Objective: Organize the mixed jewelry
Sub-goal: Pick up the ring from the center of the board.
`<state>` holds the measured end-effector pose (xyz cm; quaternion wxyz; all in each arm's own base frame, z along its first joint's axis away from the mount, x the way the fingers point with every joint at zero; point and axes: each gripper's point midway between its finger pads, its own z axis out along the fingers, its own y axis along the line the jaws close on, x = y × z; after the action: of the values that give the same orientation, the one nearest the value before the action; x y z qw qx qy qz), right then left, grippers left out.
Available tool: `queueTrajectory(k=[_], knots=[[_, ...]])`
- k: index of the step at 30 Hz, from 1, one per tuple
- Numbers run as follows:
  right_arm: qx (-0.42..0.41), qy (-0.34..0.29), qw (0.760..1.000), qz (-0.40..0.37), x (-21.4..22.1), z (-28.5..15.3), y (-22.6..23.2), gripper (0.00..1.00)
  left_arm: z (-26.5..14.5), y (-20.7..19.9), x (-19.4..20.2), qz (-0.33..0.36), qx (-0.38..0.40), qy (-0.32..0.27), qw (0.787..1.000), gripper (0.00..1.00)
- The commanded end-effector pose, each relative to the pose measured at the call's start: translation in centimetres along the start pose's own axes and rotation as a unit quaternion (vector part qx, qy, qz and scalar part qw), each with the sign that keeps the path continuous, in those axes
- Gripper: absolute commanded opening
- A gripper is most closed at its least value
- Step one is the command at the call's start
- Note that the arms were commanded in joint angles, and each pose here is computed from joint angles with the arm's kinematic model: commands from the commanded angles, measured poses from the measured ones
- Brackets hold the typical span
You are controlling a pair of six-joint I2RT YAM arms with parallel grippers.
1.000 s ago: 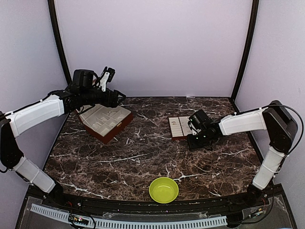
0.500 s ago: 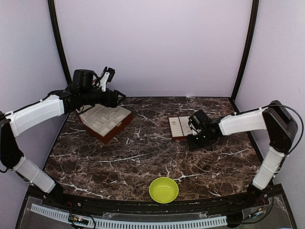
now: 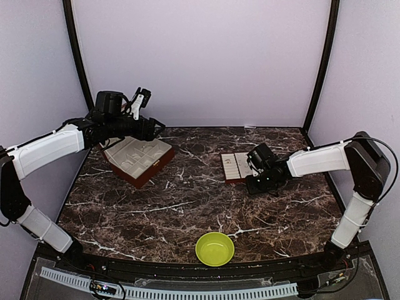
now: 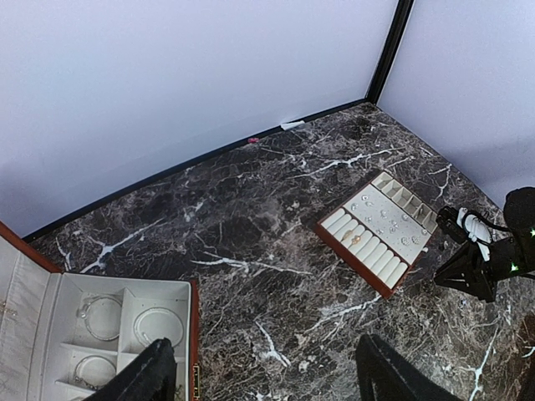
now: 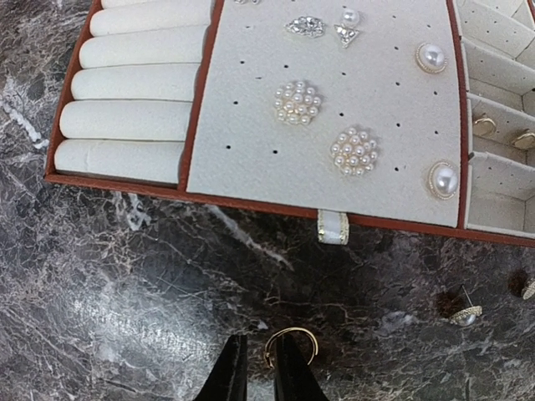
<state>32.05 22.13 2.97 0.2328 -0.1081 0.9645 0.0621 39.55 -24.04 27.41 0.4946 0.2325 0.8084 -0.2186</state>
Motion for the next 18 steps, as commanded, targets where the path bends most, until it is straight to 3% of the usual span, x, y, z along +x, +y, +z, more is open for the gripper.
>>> queueTrajectory(k=[1, 18], knots=[[0.007, -0.015, 1.000, -0.007, -0.9, -0.5, 0.2, 0.12, -0.4, -0.5, -0.3, -0.004, 0.010, -0.007, 1.000, 0.77], [0.021, 0.004, 1.000, -0.013, 0.4, 1.0, -0.3, 0.08, -0.5, -0.6, -0.4, -0.003, 0.011, -0.009, 1.000, 0.77]])
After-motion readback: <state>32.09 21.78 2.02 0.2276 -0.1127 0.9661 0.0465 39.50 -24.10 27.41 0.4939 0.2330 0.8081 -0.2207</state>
